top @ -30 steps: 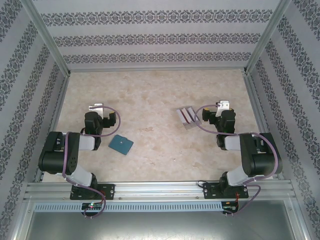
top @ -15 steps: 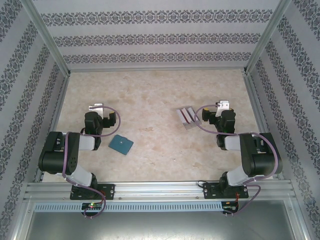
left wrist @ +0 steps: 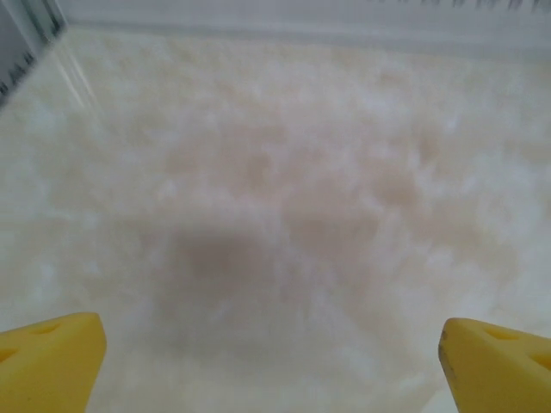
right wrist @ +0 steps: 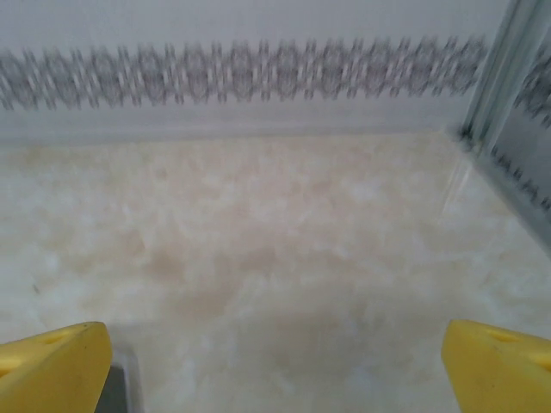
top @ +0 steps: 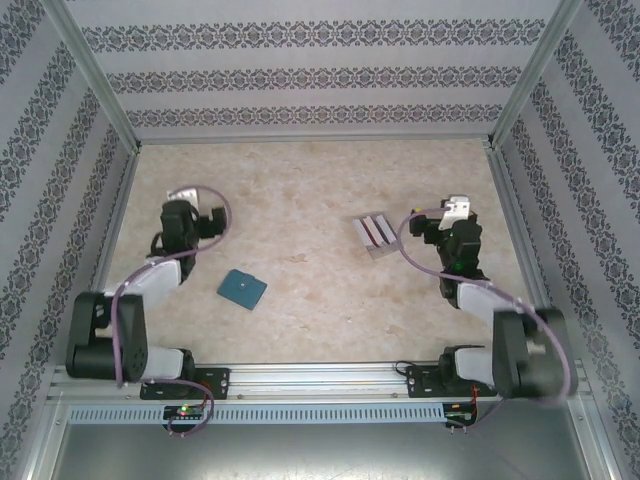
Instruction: Put the credit cards into the card holder
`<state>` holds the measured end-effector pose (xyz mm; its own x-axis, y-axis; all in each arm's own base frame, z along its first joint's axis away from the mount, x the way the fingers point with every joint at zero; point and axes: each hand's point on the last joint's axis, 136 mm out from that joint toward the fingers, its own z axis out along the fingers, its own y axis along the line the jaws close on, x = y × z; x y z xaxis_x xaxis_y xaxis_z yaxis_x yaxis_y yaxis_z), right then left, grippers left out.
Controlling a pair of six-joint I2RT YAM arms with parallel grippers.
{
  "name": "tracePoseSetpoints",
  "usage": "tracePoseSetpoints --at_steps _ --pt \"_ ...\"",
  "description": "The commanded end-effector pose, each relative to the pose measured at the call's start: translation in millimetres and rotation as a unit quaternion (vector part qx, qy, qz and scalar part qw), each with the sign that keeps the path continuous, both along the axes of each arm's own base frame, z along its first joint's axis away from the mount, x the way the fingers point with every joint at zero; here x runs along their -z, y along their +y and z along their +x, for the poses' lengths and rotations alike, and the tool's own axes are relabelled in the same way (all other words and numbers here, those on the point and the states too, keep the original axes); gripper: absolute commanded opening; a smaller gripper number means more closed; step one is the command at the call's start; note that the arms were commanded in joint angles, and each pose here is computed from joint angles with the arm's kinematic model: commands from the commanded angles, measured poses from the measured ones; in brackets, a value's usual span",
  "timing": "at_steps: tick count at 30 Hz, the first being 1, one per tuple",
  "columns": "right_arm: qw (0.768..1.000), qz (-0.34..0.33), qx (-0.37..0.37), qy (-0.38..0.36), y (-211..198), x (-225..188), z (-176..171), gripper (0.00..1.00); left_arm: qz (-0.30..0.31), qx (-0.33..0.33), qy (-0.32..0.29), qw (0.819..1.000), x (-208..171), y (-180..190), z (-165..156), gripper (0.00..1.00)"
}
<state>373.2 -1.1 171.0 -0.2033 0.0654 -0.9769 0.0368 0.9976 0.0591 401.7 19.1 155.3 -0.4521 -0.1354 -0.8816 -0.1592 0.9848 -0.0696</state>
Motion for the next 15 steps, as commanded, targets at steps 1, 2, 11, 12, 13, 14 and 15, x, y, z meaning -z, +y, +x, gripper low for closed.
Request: tracePoseSetpoints --at_steps 1,2,11,12,13,14,15 --pt "0.996 0.071 0.056 0.001 -17 -29 -27 0.98 -0.072 -0.06 0.119 0.988 3 -1 -53 1.0" --pt "0.991 0.121 0.065 0.002 -16 -36 -35 0.98 -0.117 -0.076 0.137 0.981 -1 -7 -65 0.99" --pt "0.975 0.146 -0.129 0.104 108 -37 -71 0.98 -0.317 -0.103 0.393 0.857 41 -66 -166 1.0" --pt "0.97 0.135 -0.157 0.124 127 -31 -76 0.98 -0.344 -0.1 0.405 0.842 47 -75 -173 1.0" --pt "0.964 0.127 -0.183 0.145 145 -26 -81 0.98 -0.368 -0.09 0.409 0.83 51 -84 -178 1.0" --pt "0.954 0.12 -0.218 0.168 168 -19 -87 0.98 -0.395 -0.073 0.401 0.823 51 -93 -178 1.0" --pt "0.941 0.113 -0.257 0.19 193 -14 -96 0.98 -0.414 -0.068 0.39 0.82 50 -98 -178 1.0"
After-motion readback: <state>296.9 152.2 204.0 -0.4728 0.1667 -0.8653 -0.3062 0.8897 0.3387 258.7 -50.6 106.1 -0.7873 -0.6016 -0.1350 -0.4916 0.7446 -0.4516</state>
